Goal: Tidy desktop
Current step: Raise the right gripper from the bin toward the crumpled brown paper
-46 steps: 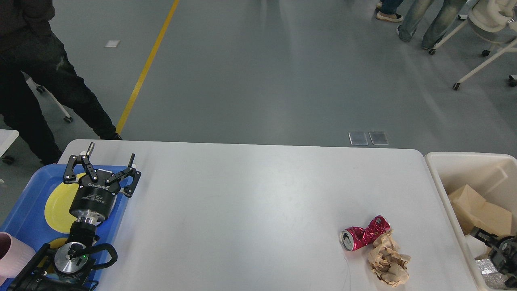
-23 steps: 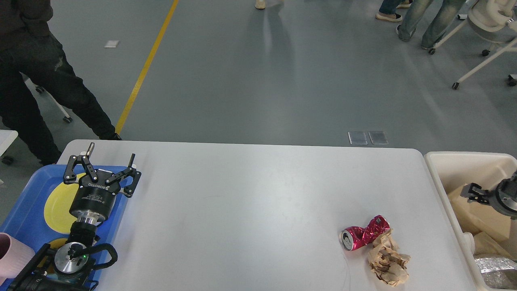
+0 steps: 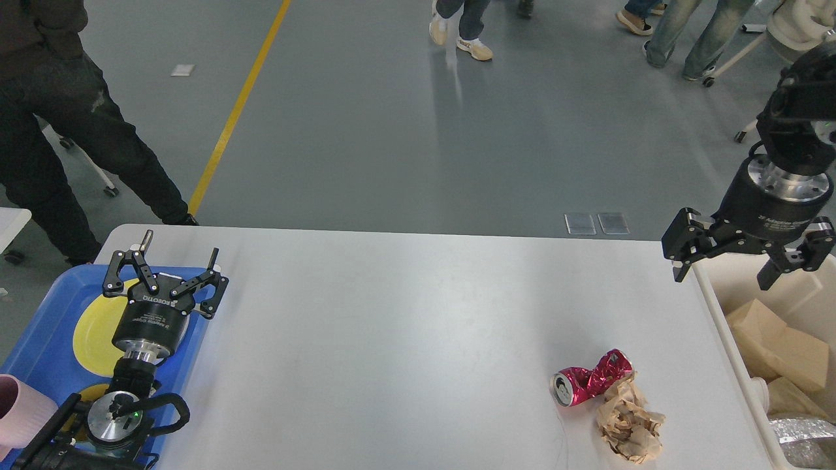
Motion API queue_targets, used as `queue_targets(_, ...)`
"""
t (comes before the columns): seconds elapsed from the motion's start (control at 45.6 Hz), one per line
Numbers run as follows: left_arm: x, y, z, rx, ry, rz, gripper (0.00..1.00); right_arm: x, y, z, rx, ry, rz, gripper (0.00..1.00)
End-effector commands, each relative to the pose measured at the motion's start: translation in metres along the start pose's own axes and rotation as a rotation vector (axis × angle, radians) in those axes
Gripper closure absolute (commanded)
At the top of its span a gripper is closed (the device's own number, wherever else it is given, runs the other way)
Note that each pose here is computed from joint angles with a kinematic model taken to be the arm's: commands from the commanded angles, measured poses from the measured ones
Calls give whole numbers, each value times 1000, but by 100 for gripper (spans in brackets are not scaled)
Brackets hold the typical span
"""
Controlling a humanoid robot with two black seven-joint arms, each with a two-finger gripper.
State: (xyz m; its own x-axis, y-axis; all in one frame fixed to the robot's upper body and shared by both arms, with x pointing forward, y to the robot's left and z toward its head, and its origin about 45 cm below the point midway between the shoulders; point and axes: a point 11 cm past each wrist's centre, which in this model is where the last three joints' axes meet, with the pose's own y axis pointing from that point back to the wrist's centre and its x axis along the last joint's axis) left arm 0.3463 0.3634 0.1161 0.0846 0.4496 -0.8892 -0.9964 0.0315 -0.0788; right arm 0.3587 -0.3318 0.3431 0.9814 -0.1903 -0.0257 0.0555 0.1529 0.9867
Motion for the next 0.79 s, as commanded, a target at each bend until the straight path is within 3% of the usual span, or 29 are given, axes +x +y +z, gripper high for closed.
queue_targets(0.0, 0, 0, 0, -2, 1, 1, 3, -24, 52, -35, 74, 80, 47, 0)
queue_targets(0.219, 0, 0, 0, 0, 1, 1, 3, -84, 120, -74, 171, 181, 125, 0)
queue_targets(0.767, 0, 0, 0, 0, 0, -1, 3, -96, 112, -77, 183, 191, 85, 0)
